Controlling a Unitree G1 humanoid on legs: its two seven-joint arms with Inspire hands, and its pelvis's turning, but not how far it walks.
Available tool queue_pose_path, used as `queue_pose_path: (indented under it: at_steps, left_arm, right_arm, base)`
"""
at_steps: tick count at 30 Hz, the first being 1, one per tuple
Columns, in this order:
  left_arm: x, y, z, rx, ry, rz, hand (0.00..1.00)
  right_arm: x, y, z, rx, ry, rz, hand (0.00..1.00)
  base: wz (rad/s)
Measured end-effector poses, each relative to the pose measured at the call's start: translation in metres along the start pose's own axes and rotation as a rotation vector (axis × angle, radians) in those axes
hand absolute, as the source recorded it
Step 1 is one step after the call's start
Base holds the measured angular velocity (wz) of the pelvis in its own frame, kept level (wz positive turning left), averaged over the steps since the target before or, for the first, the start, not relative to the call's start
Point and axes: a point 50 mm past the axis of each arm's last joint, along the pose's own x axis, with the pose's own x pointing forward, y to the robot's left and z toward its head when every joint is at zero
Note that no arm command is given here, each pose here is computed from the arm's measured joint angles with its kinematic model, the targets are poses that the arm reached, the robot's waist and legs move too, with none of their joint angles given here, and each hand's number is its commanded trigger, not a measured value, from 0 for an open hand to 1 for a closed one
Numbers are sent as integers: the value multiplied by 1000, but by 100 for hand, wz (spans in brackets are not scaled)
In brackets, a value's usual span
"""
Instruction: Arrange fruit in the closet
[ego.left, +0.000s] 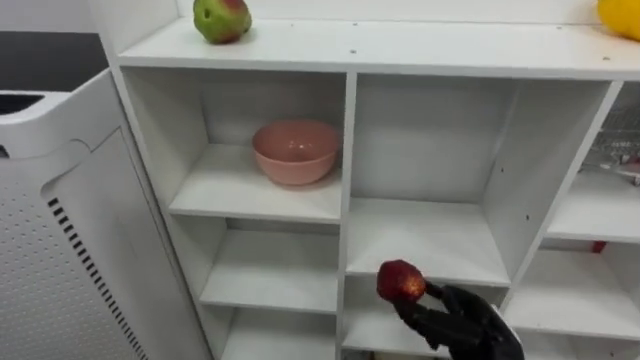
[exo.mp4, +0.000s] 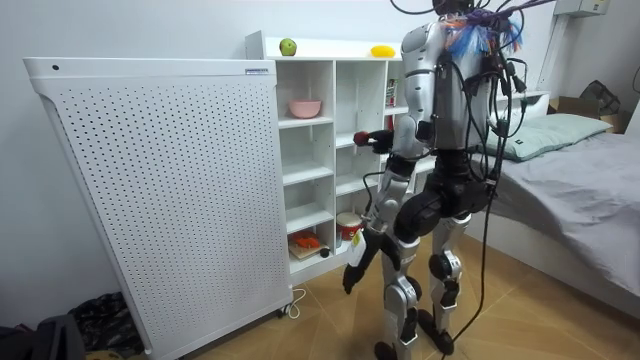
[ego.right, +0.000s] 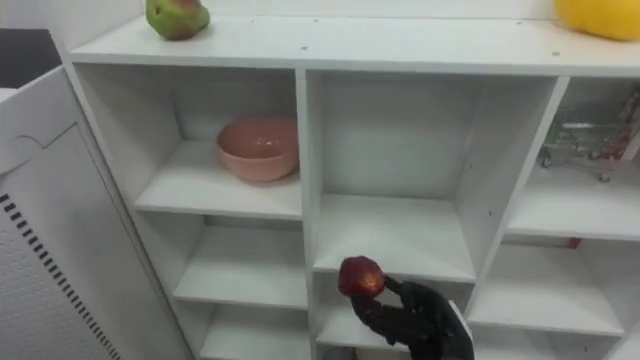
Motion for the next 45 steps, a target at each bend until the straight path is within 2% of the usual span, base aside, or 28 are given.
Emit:
queue_pose_path:
  at_steps: [4, 8, 15, 17, 21, 31, 36, 45]
  left_arm:
    - [0, -2, -1, -81, 15, -12, 0]
    - [1, 0, 4, -139, 16, -14, 0]
    - [1, 1, 15, -189, -8, -2, 0]
    - [0, -4, 13, -215, 10, -12, 0]
    - [0, -7, 15, -237, 15, -26, 0]
    - [-1, -1, 31, -243, -60, 25, 0]
    - [0, 9, 25, -212, -68, 56, 0]
    - [-2, 14, 22, -196, -95, 70, 0]
  right_arm:
    - [2, -14, -3, 316, 8, -86, 100]
    - [7, -16, 1, 542, -1, -117, 100]
    - [17, -21, 10, 758, -15, -173, 100]
    - [19, -24, 10, 820, -19, -196, 100]
    - [24, -23, 24, 866, -49, -195, 100]
    - [36, -21, 99, 865, -194, -112, 100]
    - [35, -25, 119, 855, -238, -111, 100]
    - [38, -8, 164, 845, -298, -88, 100]
  base:
    - [4]
    - [15]
    - [0]
    - [12]
    - [9]
    - [9]
    - [20]
    - [2]
